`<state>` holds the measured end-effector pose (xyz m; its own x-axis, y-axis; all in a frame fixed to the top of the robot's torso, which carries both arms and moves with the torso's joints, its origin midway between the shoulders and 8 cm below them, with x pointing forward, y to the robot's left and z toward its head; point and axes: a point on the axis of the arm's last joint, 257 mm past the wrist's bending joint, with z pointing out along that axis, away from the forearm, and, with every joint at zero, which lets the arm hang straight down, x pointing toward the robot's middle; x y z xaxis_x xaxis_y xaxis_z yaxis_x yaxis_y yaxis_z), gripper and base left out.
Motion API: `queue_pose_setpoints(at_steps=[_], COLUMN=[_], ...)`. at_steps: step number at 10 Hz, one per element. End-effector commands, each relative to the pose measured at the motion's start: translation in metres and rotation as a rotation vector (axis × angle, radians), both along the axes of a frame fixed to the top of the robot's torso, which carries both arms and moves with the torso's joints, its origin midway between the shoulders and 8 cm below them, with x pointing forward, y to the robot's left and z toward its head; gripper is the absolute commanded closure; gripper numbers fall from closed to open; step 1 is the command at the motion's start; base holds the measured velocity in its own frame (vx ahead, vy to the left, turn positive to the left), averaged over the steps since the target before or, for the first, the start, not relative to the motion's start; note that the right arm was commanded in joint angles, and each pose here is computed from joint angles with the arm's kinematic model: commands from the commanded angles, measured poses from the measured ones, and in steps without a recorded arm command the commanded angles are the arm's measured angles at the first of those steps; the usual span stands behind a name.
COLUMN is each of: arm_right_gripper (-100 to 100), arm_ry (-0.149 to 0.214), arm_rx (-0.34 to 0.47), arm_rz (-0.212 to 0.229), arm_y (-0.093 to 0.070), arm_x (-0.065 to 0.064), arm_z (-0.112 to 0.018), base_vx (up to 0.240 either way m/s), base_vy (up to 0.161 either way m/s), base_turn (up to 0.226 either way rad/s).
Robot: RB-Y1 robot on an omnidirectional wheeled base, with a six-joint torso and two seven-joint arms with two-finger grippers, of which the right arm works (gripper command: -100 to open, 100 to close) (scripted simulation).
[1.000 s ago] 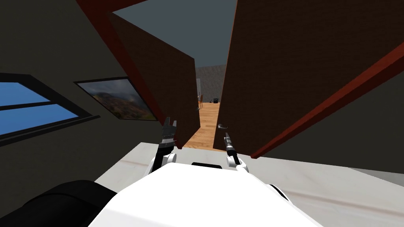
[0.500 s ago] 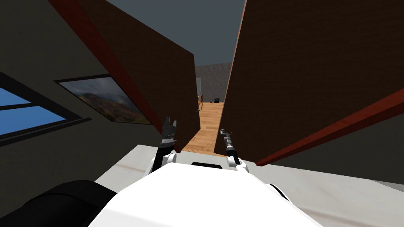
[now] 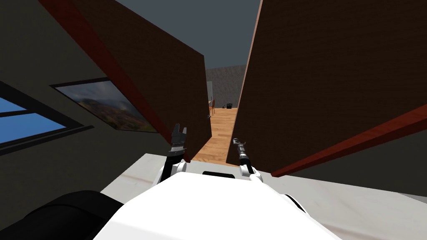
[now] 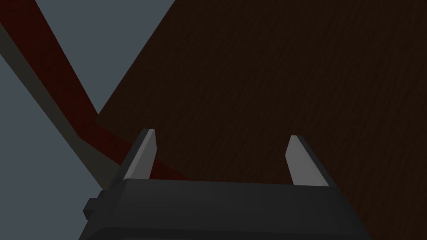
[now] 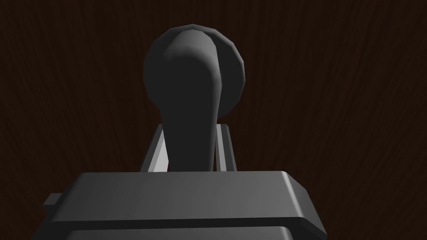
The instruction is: Push the door open
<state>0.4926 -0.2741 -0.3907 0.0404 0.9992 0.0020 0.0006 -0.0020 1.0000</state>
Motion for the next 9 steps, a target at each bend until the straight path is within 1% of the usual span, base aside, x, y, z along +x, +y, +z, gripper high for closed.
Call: queue_pose_setpoints(at_steps=[1, 3, 4, 8, 9], arm_right_gripper=[100, 100, 100, 100, 100], arm_ry=[0.001, 0.001, 0.005, 0.003, 0.001], arm_rx=[0.001, 0.001, -0.004, -0.012, -0.016], arm_rz=[0.001, 0.001, -0.008, -0.021, -0.03], arm_y=[0.001, 0.001, -0.003, -0.008, -0.012], arm_x=[0.0, 0.0, -0.001, -0.001, 0.0], arm_z=[0.0, 0.0, -0.002, -0.001, 0.0], base_vx=[-0.017, -0.004, 0.08, 0.161, 0.146], base_vy=[0.002, 0.001, 0.005, 0.026, 0.021], base_turn=[-0.003, -0.001, -0.092, -0.07, -0.097])
